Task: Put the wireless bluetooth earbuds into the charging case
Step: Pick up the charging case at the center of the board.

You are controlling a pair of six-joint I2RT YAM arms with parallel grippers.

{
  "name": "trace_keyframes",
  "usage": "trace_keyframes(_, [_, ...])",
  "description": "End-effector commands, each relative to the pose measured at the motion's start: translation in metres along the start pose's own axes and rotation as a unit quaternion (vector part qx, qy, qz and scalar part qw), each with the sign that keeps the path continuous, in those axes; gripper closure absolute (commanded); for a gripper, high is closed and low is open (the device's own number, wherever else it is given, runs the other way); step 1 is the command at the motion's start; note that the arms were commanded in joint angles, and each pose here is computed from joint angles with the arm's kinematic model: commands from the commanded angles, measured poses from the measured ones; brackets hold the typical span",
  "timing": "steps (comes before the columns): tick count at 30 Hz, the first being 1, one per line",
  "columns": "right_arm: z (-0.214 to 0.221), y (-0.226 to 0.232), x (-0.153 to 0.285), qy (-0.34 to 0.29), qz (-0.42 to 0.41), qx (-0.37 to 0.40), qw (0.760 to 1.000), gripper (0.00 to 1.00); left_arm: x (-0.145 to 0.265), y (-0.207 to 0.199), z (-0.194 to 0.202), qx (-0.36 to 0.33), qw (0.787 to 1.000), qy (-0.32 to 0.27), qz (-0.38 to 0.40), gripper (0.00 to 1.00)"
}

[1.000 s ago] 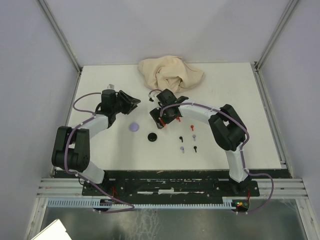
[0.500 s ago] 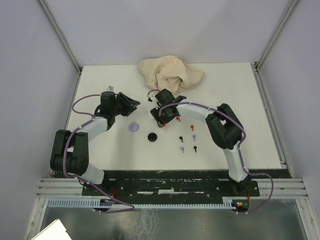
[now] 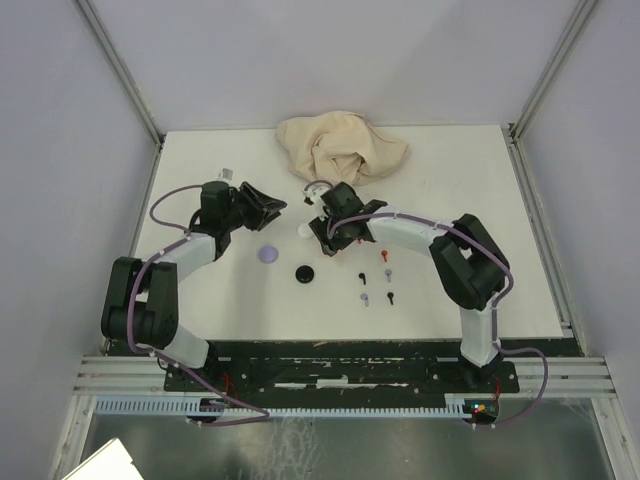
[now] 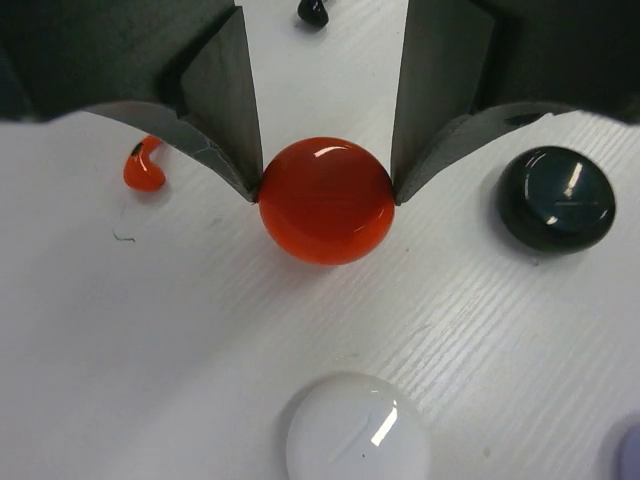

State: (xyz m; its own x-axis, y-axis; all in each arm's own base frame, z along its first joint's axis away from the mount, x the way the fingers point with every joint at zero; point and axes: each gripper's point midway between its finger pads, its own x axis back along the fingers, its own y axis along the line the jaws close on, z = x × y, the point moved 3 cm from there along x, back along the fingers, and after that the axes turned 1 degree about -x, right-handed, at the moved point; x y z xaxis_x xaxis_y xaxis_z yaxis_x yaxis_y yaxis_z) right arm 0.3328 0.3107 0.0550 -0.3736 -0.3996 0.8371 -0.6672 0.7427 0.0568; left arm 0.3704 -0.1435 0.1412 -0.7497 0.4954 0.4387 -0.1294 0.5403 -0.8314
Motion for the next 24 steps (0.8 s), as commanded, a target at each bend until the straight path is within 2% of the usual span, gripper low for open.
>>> trace_keyframes(1, [-0.063,0.000,0.057,-0.158,-0.017,0.005,0.987,0.63,-0.001,-0.036,0.006,-0.018,0.994,0.035,0.102,0.53])
trace_keyframes(9, [-0.075,-0.002,0.091,-0.217,-0.073,0.006,0.973,0.64,-0.006,-0.068,0.032,-0.042,0.976,0.099,0.189,0.53])
trace_keyframes(24, [-0.078,0.002,0.101,-0.223,-0.108,0.010,0.969,0.65,-0.017,-0.088,0.061,-0.069,0.961,0.151,0.223,0.53])
